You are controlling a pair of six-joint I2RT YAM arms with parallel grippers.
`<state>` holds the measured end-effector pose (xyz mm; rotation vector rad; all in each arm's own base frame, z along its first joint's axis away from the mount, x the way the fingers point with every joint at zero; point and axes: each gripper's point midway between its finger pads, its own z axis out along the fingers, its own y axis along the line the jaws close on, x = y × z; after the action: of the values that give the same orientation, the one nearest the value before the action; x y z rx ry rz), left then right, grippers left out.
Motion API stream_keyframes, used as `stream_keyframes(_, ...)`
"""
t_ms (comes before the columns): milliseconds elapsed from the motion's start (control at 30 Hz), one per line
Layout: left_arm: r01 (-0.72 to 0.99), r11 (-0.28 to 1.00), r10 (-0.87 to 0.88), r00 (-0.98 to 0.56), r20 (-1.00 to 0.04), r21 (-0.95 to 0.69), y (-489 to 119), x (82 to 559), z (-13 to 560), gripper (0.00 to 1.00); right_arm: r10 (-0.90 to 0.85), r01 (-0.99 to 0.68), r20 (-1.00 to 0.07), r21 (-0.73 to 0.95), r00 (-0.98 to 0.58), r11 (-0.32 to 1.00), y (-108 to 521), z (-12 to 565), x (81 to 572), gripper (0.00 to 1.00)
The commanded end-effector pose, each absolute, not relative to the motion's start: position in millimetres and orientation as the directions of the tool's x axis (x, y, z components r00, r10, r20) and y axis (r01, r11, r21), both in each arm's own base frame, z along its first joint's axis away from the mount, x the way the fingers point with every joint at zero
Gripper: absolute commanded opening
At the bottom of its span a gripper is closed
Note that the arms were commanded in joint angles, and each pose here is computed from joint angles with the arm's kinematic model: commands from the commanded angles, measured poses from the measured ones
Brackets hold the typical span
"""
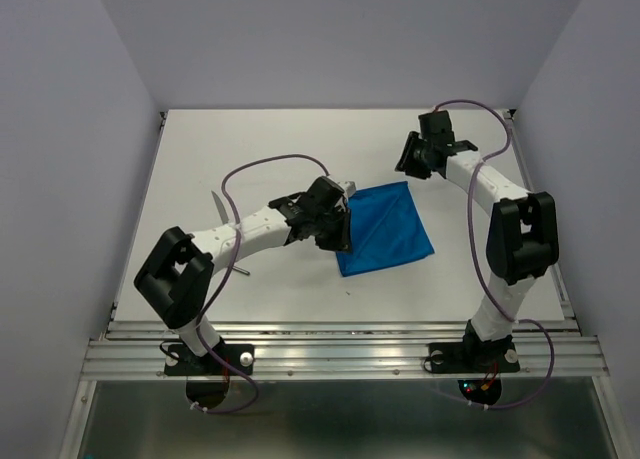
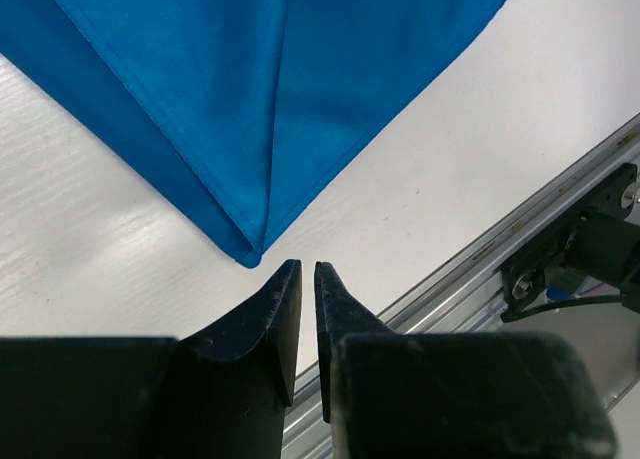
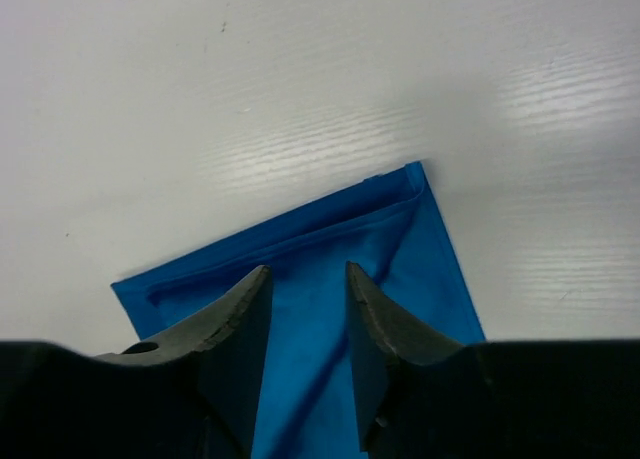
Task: Fold the napkin into a case and place the utensils inside
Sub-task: Smooth out the upper triangle-folded napkin at the center of the board.
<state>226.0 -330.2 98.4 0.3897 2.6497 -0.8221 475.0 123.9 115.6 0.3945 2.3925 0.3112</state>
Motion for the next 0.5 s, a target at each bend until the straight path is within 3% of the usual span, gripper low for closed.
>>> stream_keyframes(0,0.371,0.768,0.149,-0.896,-0.419,-0.522,-340.1,228.4,109.2,0.23,0.384,0.134,-0.567,0.432,-0.728,0.892,151.3,131.9,458.3,0.38)
stream_keyframes(33,0.365,0.771,0.149,-0.900,-0.409,-0.522,-340.5,228.8,102.1,0.22,0.386,0.143,-0.549,0.433,-0.741,0.890,151.1,123.3,451.0,0.31)
stream_keyframes(133,0.347,0.780,0.148,-0.911,-0.385,-0.521,-340.7,227.2,84.1,0.17,0.376,0.122,-0.528,0.452,-0.761,0.883,165.1,116.3,438.5,0.23)
stream_keyframes(233,0.324,0.797,0.155,-0.925,-0.347,-0.509,-336.1,222.7,62.5,0.04,0.365,0.132,-0.505,0.439,-0.782,0.889,166.5,99.9,428.5,0.15)
stream_keyframes(267,0.322,0.798,0.159,-0.928,-0.337,-0.509,-334.9,219.7,55.6,0.00,0.354,0.131,-0.494,0.430,-0.794,0.893,169.4,92.4,424.5,0.14)
stream_keyframes(467,0.302,0.810,0.165,-0.940,-0.298,-0.503,-330.4,213.1,33.6,0.00,0.335,0.142,-0.472,0.398,-0.815,0.906,168.2,69.4,427.9,0.12)
